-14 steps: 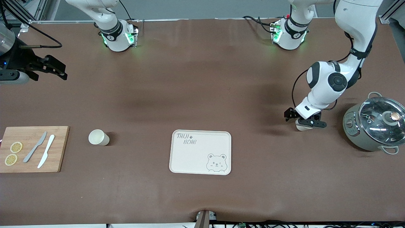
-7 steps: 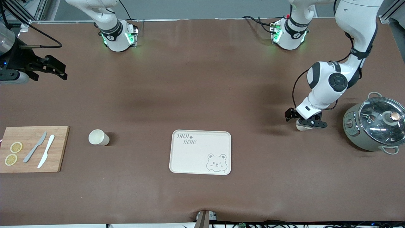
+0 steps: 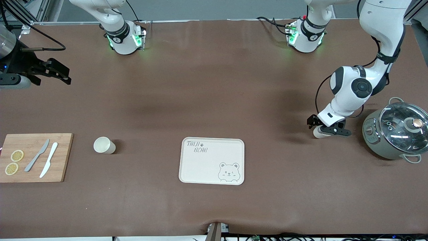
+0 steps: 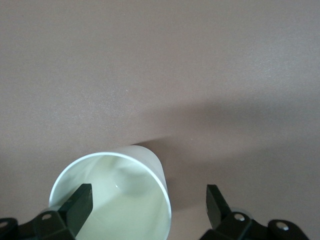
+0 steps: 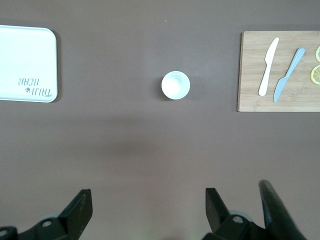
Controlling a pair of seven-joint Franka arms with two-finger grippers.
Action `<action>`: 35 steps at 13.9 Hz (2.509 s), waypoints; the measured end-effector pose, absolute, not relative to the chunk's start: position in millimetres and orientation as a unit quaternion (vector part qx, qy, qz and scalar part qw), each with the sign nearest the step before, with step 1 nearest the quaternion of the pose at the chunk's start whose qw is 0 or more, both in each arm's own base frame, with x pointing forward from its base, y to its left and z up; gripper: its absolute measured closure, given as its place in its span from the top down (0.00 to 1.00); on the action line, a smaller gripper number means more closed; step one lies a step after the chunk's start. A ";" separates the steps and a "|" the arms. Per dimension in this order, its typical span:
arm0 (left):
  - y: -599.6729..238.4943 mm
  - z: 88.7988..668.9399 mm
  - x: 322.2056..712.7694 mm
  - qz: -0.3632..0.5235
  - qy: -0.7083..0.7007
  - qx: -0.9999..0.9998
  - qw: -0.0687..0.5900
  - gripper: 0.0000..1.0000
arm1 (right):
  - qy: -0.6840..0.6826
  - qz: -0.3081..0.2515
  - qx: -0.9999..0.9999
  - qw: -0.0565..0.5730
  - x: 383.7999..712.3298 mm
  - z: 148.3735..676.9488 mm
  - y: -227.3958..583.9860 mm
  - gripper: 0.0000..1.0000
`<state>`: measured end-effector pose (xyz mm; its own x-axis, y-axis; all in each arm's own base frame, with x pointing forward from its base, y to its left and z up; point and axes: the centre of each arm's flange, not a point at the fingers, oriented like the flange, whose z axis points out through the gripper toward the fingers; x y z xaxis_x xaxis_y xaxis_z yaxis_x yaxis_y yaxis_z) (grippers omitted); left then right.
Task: Place white IKEA cup upright on tray with both arms
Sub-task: 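Lower the left gripper into the cup rim and close it, then lift the white cup with the left gripper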
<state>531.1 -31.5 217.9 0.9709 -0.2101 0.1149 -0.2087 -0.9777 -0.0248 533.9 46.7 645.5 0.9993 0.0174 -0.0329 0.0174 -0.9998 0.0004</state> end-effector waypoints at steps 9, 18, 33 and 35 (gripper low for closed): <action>-44.0 217.6 530.2 -0.059 0.095 -0.994 0.002 1.00 | 0.010 -0.016 1.000 0.000 533.8 645.5 47.8 1.00; -49.8 218.9 531.1 -0.060 0.092 -0.994 0.001 0.62 | 0.010 -0.016 1.000 0.000 533.8 645.5 48.1 1.00; -54.0 223.6 534.2 -0.066 0.097 -0.993 0.002 0.04 | 0.010 -0.019 1.000 0.000 535.2 643.1 48.1 1.00; -54.6 230.7 539.3 -0.070 0.097 -0.993 0.003 0.04 | 0.010 -0.019 1.000 0.000 535.2 643.1 48.1 1.00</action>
